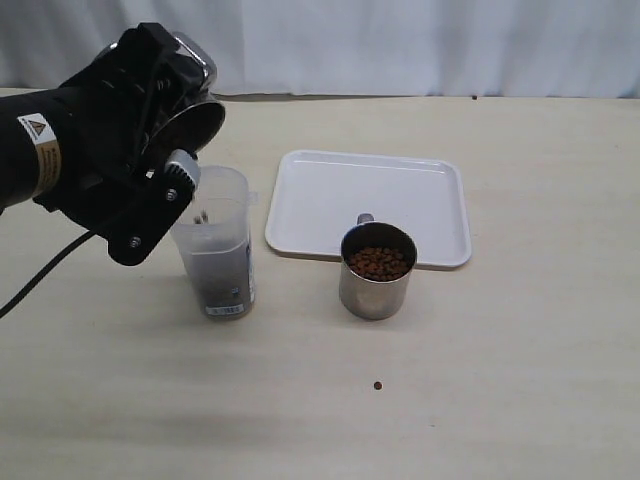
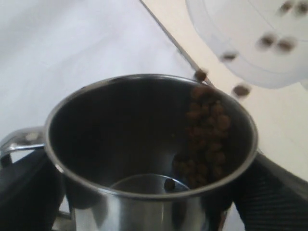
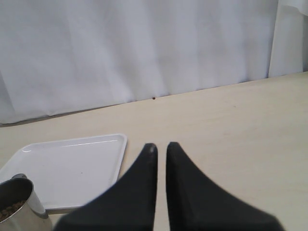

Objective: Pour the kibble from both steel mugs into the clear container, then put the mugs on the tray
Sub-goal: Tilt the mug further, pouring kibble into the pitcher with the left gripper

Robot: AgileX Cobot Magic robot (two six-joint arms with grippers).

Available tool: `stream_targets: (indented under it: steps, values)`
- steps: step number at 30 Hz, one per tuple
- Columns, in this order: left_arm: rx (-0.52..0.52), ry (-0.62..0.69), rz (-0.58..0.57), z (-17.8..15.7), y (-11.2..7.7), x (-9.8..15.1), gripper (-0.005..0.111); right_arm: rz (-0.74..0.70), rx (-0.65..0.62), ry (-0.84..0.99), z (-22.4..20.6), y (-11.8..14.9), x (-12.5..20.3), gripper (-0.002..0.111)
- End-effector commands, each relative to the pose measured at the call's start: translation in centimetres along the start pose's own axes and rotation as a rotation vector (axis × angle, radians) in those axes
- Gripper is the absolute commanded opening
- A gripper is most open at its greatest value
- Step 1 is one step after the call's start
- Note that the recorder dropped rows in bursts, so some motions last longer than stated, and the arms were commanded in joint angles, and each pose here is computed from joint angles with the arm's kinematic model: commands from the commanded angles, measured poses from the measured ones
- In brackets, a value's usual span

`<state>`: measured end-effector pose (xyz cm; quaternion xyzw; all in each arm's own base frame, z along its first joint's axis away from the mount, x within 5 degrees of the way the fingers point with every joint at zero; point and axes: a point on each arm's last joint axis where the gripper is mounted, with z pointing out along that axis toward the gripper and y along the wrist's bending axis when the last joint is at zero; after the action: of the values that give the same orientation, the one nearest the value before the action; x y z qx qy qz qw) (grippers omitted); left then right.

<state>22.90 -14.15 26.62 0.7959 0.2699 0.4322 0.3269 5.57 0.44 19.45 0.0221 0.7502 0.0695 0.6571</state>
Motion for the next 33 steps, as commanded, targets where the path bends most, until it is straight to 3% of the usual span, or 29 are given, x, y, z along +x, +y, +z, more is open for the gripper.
stream_targets:
  steps: [1, 10, 21, 33]
  values:
    - [-0.016, -0.006, 0.050, -0.1, 0.4, -0.1, 0.000, -0.001, -0.004, -0.002, 0.0, 0.0, 0.1, 0.005]
    - [-0.022, -0.023, 0.123, -0.1, 0.5, -0.2, 0.000, -0.001, -0.004, -0.002, 0.0, 0.0, 0.1, 0.005]
    - [-0.057, -0.022, 0.121, -0.2, 1.6, 0.2, 0.000, -0.001, -0.004, -0.002, 0.0, 0.0, 0.1, 0.005]
    - [-0.064, -0.030, 0.250, -0.2, 1.6, 0.1, 0.000, -0.001, -0.004, -0.002, 0.0, 0.0, 0.1, 0.005]
